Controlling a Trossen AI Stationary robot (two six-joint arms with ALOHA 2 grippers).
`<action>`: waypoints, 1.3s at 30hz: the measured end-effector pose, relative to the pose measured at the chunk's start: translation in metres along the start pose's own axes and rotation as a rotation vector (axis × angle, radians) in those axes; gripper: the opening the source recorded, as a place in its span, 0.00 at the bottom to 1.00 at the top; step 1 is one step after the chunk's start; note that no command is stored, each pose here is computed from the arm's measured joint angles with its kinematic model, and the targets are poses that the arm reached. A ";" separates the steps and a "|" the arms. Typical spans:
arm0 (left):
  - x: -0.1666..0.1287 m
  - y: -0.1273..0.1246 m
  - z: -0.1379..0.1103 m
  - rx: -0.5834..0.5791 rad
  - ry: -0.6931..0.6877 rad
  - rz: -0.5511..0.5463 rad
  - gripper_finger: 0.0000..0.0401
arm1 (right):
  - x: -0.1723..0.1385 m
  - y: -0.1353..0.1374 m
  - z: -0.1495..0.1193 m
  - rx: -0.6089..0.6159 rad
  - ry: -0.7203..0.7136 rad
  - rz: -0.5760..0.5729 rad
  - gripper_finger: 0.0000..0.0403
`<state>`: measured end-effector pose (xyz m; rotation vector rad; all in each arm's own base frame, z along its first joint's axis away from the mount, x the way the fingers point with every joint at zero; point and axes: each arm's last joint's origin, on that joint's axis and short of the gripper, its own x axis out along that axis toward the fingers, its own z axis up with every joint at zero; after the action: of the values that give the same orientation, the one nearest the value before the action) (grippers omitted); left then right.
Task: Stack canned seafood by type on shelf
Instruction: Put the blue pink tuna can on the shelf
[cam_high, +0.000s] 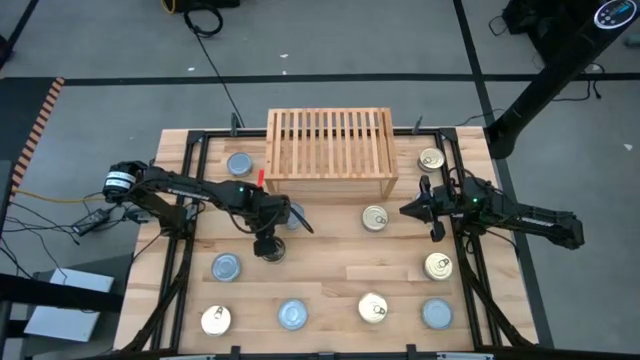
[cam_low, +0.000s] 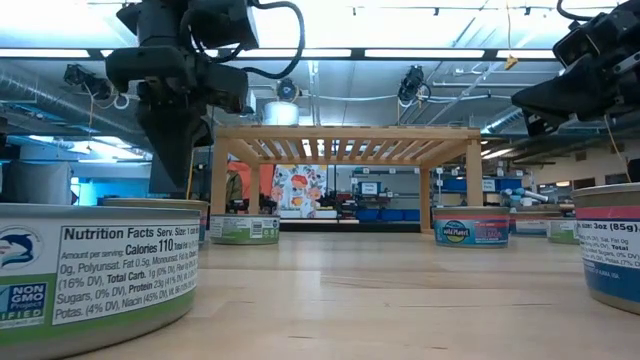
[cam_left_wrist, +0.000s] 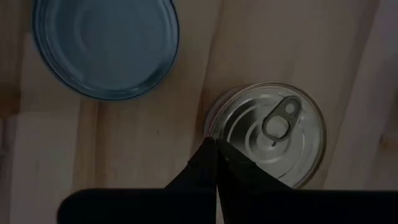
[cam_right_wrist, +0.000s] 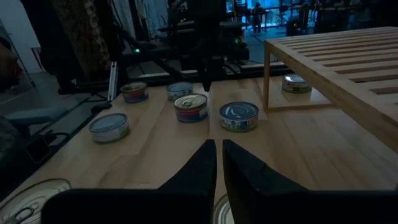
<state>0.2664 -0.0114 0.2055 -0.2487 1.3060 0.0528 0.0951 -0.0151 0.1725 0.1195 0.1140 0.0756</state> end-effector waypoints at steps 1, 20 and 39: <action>0.000 0.000 0.000 0.000 0.003 -0.007 0.01 | 0.000 0.000 0.000 0.001 0.003 0.000 0.10; 0.015 0.008 -0.008 -0.041 0.021 -0.024 0.28 | 0.000 0.000 -0.001 0.001 0.008 -0.003 0.10; 0.020 0.013 -0.012 -0.012 0.033 -0.068 0.01 | 0.000 0.000 -0.001 -0.006 0.008 -0.004 0.10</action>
<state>0.2581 -0.0038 0.1813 -0.3054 1.3294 -0.0011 0.0950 -0.0152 0.1717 0.1131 0.1221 0.0727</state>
